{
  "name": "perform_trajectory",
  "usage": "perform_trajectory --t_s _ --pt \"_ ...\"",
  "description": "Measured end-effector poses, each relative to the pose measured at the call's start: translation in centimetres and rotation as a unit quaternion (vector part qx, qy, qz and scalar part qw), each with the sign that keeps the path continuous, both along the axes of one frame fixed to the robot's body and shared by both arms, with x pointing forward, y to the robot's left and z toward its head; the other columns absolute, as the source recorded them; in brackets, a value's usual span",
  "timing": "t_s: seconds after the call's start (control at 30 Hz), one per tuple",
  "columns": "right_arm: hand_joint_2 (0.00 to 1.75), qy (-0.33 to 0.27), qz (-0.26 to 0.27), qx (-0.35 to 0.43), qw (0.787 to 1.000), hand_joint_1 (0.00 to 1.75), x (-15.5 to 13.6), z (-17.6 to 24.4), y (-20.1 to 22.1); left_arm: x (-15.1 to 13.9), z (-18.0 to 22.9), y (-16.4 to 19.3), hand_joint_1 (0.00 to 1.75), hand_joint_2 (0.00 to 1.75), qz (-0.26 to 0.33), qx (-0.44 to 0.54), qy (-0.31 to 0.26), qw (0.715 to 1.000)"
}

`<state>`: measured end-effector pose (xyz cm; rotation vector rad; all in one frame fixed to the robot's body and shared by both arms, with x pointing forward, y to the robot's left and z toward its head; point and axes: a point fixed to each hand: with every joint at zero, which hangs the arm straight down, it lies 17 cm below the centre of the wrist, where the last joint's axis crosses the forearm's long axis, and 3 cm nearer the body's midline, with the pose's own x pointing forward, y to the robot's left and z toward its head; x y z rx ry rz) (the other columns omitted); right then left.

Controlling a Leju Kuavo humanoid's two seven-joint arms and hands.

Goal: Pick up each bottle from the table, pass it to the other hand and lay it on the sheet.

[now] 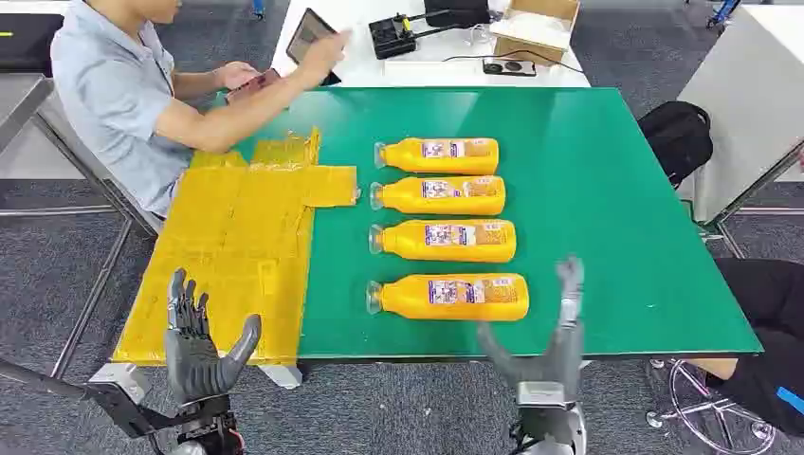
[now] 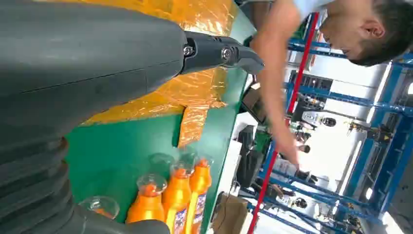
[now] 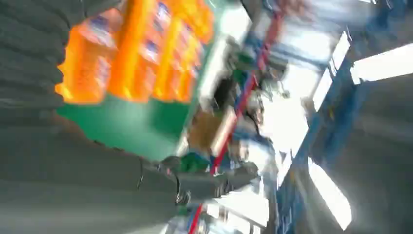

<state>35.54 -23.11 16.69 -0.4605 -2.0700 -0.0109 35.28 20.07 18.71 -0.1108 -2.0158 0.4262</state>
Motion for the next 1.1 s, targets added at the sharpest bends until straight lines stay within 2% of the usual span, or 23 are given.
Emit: perform_trajectory --t_s 0.17,0.33,0.47,0.6,0.8,1.0,1.1 --pt "1.75 0.033 0.005 -0.072 0.997 0.0 1.2 -2.3 0.6 0.1 0.2 -0.5 0.0 1.75 -0.013 -0.003 -0.006 1.0" --pt "1.75 0.052 0.0 -0.104 0.993 0.0 2.1 -3.3 0.7 0.2 0.2 -1.1 0.0 1.75 -0.02 -0.005 -0.005 1.0" --pt "1.75 0.107 0.009 -0.186 0.977 0.0 3.8 -5.7 1.0 0.6 -0.3 -1.5 0.0 1.75 -0.029 -0.013 0.001 1.0" --pt "1.75 0.129 0.015 -0.246 0.96 0.0 5.5 -7.0 1.1 1.0 -0.8 -1.9 0.0 1.75 -0.036 -0.014 0.006 0.999" --pt "1.75 0.137 0.021 -0.274 0.952 0.0 6.4 -7.7 1.2 1.1 -1.4 -2.2 0.0 1.75 -0.041 -0.014 0.014 0.999" --pt "1.75 0.199 0.021 -0.318 0.927 0.0 8.2 -10.0 0.7 1.6 -2.3 -2.8 0.0 1.75 -0.061 -0.027 0.038 0.997" --pt "1.75 0.21 0.009 -0.35 0.913 0.0 9.3 -10.4 -0.1 1.7 -2.3 -3.3 0.0 1.75 -0.07 -0.026 0.041 0.996"
